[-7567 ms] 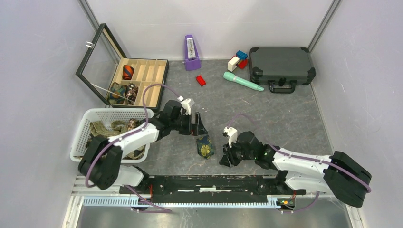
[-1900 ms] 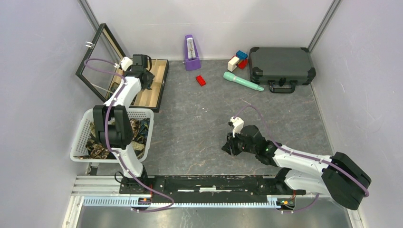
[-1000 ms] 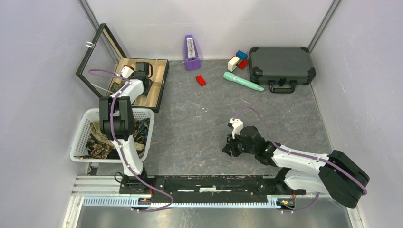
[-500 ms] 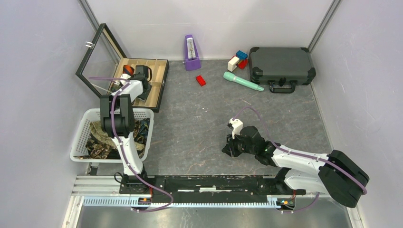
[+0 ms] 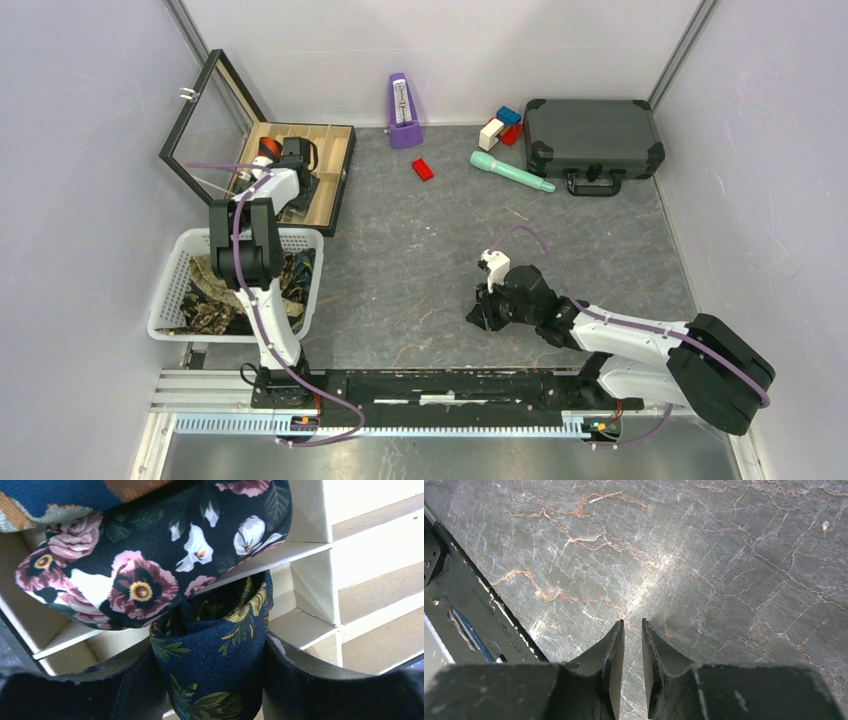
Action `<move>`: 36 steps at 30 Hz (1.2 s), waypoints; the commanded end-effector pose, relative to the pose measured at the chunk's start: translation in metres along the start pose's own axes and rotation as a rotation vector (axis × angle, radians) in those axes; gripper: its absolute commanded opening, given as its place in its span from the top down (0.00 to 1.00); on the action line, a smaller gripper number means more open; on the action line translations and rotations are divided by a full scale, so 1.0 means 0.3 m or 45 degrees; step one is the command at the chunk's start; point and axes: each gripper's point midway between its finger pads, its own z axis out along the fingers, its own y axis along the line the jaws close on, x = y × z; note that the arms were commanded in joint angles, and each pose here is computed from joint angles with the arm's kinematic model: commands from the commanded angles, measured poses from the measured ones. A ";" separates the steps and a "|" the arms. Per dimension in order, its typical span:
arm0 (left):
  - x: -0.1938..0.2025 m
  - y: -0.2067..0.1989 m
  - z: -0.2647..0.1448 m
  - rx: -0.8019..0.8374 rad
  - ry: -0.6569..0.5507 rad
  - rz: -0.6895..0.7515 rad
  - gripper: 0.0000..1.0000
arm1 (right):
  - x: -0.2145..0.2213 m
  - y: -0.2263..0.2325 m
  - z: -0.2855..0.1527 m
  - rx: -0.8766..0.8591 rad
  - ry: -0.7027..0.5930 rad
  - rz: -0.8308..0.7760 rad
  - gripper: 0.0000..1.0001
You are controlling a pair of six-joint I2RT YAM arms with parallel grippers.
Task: Roll the ties
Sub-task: Place the tie in the storage box.
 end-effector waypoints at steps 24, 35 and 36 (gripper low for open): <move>-0.152 0.048 -0.195 -0.069 -0.046 0.009 0.00 | -0.109 0.051 -0.022 -0.058 -0.115 -0.033 0.75; -0.287 -0.057 -0.367 0.093 -0.114 0.023 0.00 | -0.154 0.044 -0.037 -0.018 -0.150 -0.079 0.73; -0.303 -0.066 -0.393 0.117 -0.123 0.028 0.00 | -0.168 0.045 -0.040 -0.013 -0.161 -0.088 0.72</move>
